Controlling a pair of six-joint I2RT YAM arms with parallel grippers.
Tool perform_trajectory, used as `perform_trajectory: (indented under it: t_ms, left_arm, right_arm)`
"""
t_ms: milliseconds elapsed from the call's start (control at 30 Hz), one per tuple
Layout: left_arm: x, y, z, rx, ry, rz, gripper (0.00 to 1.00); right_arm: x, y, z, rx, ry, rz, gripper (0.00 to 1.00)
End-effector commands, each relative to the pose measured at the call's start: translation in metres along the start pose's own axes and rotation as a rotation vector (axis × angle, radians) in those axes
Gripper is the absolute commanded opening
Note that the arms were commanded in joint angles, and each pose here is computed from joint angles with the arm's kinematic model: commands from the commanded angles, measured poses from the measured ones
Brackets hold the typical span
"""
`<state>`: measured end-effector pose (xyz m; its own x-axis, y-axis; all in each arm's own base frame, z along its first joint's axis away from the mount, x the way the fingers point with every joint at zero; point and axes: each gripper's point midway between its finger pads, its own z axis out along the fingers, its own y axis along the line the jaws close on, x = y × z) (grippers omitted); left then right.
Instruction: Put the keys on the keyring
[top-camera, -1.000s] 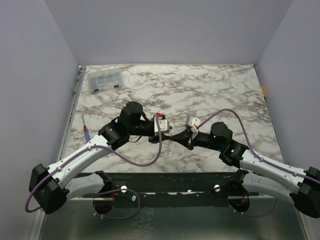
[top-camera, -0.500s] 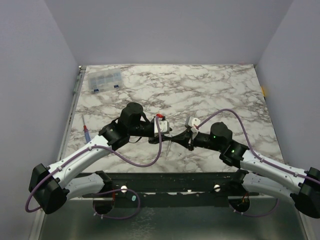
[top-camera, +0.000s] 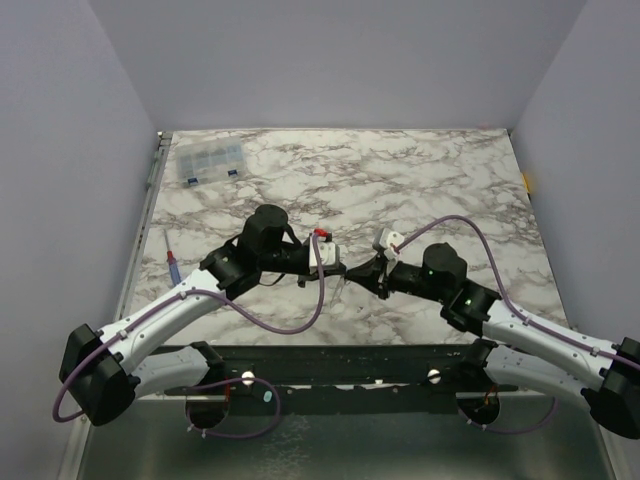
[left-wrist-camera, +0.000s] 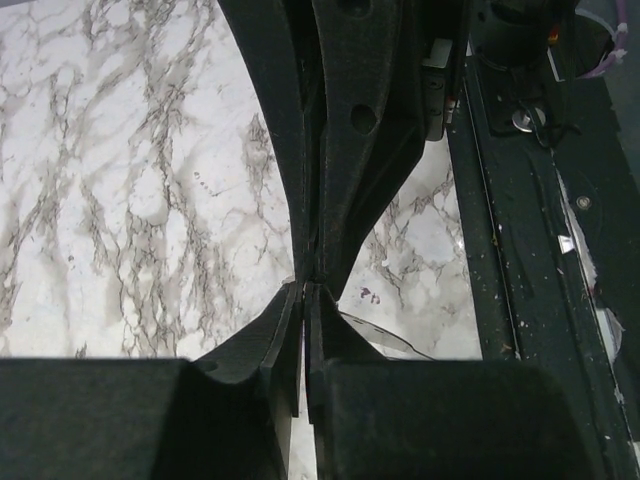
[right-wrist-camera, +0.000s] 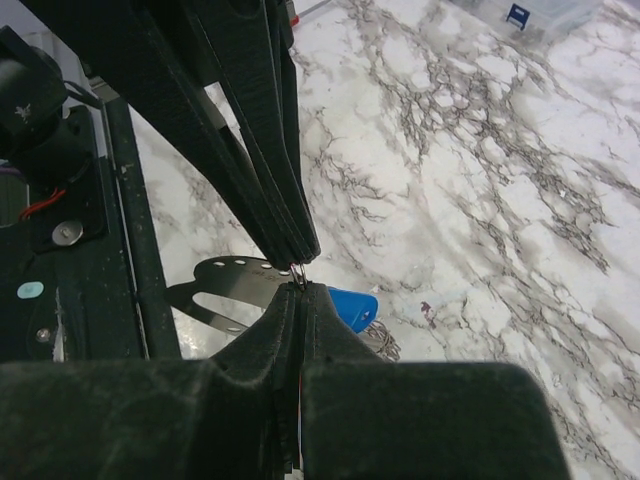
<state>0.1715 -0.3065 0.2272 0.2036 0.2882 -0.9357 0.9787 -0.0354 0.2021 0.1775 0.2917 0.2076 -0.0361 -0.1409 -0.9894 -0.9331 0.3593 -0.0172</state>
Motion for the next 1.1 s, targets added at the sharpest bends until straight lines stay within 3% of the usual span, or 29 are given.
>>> perform_trajectory:
  t_ms: [0, 167, 367, 833, 1067]
  left_arm:
    - [0.012, -0.011, 0.003, 0.056, 0.019, -0.036, 0.17]
    - [0.01, -0.014, 0.002, 0.061, 0.006, -0.032, 0.45]
    - [0.0, -0.013, -0.005, 0.038, -0.024, 0.012, 0.58]
    - [-0.002, -0.009, -0.01, -0.007, -0.041, 0.076, 0.54]
    - [0.001, -0.007, -0.005, 0.002, -0.029, 0.04, 0.31]
  right_arm:
    - [-0.044, -0.003, -0.002, 0.02, -0.114, -0.006, 0.01]
    - [-0.048, -0.004, -0.002, 0.03, -0.122, 0.004, 0.01]
    - [-0.045, -0.006, -0.002, 0.04, -0.106, 0.011, 0.01]
    - [-0.057, -0.014, 0.0, 0.09, -0.106, 0.085, 0.01]
    - [-0.068, -0.008, -0.005, 0.059, -0.138, 0.065, 0.01]
